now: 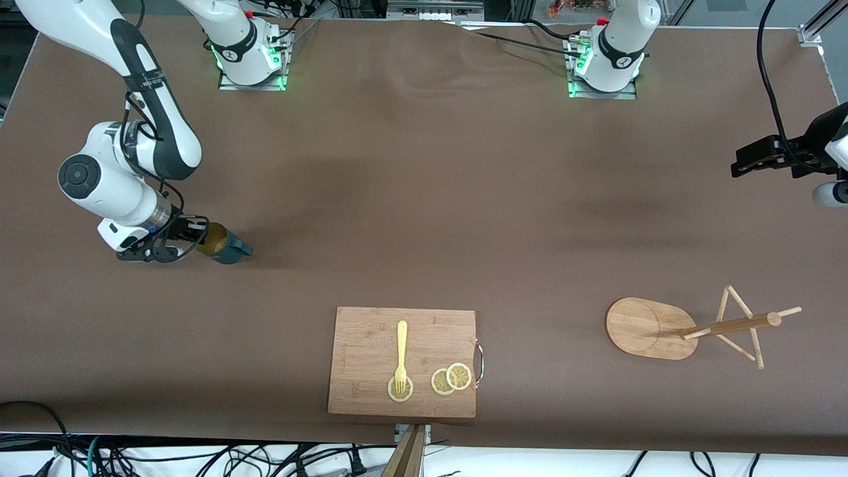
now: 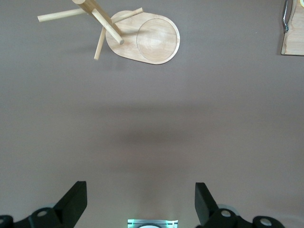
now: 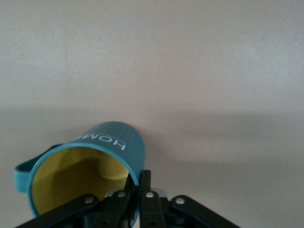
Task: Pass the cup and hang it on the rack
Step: 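Close the right gripper on the teal mug rim, then carry the mug to mid-table with the right gripper while the left gripper approaches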
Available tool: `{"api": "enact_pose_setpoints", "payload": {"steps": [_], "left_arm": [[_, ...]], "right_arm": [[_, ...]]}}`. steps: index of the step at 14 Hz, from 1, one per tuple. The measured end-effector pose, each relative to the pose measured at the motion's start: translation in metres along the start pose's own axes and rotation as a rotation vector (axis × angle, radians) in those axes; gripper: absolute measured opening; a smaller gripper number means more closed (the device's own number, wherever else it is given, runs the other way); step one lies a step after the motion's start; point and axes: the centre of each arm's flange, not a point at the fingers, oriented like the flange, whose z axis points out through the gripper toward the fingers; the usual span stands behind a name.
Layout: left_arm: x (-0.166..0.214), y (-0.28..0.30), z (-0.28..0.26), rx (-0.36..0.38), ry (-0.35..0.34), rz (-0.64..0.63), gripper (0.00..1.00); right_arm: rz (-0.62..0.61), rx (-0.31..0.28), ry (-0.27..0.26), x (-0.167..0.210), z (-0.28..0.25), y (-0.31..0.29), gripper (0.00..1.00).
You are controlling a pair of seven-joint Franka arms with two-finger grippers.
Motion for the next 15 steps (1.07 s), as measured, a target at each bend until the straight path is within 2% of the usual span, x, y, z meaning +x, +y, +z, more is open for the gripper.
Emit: {"api": "enact_pose_setpoints", "payload": {"steps": [4, 8, 11, 15], "left_arm": [[0.000, -0.001, 0.000, 0.000, 0.000, -0.001, 1.00], [0.001, -0.001, 0.001, 0.000, -0.002, -0.002, 1.00], [0.002, -0.001, 0.003, 0.000, -0.006, -0.002, 1.00], [0.005, -0.003, 0.007, -0.001, -0.012, -0.005, 1.00]], "right_arm": [[-0.020, 0.003, 0.004, 0.016, -0.020, -0.008, 0.04], [-0.080, 0.017, -0.088, 0.046, -0.086, -0.043, 0.04], [-0.151, 0.019, -0.085, 0.057, -0.128, -0.124, 0.04], [-0.087, 0.011, -0.105, 0.027, -0.116, -0.264, 0.04]]}}
